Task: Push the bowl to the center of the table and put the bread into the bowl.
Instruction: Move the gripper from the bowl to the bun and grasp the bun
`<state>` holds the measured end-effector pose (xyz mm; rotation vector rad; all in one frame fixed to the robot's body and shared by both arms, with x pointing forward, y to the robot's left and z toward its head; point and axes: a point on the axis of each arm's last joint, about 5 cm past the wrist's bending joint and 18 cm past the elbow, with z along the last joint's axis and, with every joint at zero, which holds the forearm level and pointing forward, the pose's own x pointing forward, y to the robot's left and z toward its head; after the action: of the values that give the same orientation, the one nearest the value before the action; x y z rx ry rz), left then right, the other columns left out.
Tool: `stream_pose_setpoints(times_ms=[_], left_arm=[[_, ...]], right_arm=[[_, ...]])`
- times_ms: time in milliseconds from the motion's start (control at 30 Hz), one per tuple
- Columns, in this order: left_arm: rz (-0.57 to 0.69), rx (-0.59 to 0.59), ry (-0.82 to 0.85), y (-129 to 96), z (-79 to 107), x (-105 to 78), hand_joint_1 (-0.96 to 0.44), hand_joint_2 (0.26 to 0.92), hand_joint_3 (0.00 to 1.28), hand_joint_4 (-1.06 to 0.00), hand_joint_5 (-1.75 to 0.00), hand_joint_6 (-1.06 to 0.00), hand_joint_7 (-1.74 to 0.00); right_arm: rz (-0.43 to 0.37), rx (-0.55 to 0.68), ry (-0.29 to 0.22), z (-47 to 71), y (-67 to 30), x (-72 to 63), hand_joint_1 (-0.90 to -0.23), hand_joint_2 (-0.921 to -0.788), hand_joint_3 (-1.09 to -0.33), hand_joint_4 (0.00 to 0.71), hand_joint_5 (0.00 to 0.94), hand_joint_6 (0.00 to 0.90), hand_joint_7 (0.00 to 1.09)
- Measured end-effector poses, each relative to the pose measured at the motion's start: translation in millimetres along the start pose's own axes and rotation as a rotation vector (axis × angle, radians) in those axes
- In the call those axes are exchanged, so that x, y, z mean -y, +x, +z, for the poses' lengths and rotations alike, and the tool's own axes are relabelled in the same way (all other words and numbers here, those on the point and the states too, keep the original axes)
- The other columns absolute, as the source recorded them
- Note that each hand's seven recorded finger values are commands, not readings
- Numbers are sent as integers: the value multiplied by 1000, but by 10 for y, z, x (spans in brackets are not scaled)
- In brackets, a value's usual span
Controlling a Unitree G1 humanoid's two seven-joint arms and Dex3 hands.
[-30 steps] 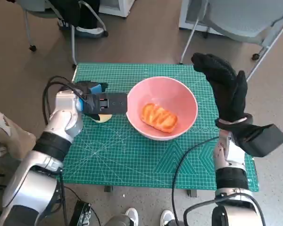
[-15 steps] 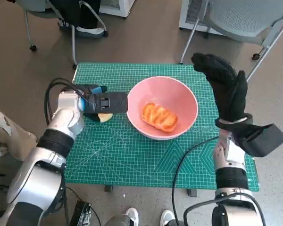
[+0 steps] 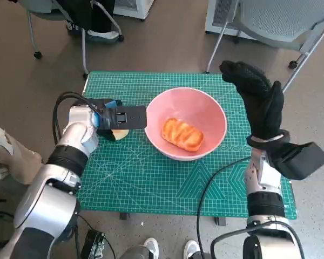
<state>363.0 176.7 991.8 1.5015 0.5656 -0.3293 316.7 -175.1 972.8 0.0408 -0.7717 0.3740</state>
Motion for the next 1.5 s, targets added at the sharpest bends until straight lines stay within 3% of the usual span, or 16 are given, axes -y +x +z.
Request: stream_pose_setpoints(times_ms=[1200, 1500], left_arm=[[-8, 34, 44, 53, 113, 135, -349, 681, 2, 1, 1, -138, 0], [-11, 42, 52, 56, 121, 148, -336, 686, 4, 1, 1, -146, -4]], right_arm=[[-6, -23, -12, 50, -121, 76, -679, -921, -805, 181, 1, 0, 519], [-2, -18, -12, 74, -103, 81, -677, -921, -805, 181, 1, 1, 520]])
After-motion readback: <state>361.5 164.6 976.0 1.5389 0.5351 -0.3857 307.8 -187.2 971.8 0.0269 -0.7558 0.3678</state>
